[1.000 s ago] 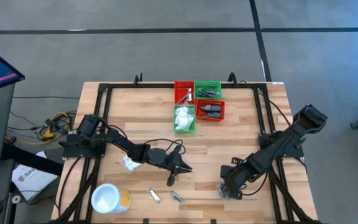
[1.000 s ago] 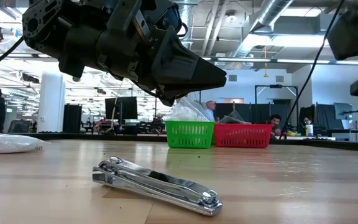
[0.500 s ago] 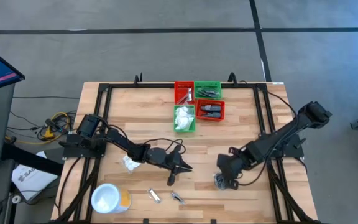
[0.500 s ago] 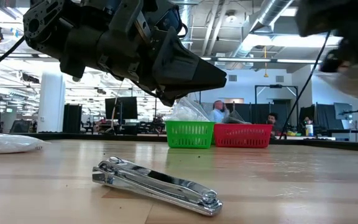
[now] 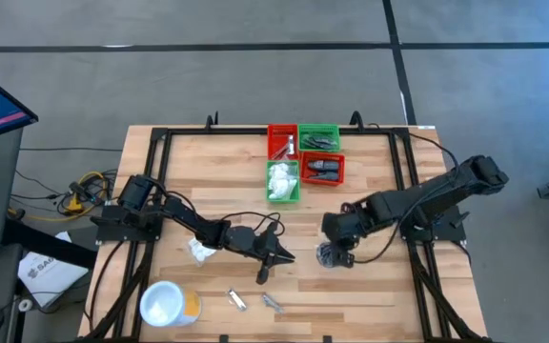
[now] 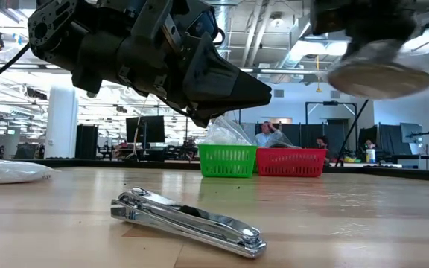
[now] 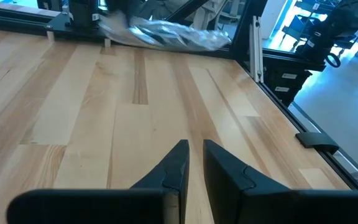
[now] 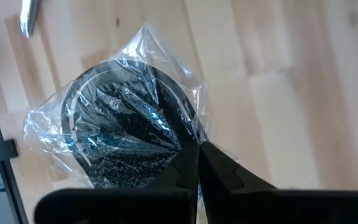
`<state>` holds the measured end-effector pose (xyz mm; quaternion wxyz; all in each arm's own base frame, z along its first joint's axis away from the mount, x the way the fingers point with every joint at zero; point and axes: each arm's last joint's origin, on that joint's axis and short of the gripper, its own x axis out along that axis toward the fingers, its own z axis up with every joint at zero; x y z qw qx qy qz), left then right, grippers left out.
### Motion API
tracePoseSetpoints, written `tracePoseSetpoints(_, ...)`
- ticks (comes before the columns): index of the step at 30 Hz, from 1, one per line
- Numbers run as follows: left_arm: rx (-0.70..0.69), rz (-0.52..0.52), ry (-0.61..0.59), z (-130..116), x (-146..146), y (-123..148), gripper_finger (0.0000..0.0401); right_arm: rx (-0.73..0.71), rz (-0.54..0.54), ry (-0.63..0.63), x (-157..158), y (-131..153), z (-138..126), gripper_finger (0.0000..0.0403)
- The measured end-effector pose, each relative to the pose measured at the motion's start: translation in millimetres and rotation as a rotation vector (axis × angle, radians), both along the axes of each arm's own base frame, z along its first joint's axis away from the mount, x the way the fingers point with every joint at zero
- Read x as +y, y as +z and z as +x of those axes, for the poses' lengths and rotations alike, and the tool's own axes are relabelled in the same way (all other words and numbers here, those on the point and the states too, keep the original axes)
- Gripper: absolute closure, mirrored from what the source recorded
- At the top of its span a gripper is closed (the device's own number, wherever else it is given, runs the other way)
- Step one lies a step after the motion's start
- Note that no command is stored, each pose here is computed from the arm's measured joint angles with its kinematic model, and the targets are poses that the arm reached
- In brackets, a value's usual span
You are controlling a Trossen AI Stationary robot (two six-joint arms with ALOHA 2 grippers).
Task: Pick & Place Travel size toiletries
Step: Put the hairbrush into the right green bin
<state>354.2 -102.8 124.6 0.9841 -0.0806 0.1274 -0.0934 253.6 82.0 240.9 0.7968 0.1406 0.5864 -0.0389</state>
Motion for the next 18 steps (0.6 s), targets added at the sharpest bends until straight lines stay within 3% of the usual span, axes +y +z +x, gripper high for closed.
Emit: tracePoseSetpoints(18,-0.001,0.0,0.027,3,10,0,0.0361,-0.035,-0.085,-0.039,-79,26,17,0.0403)
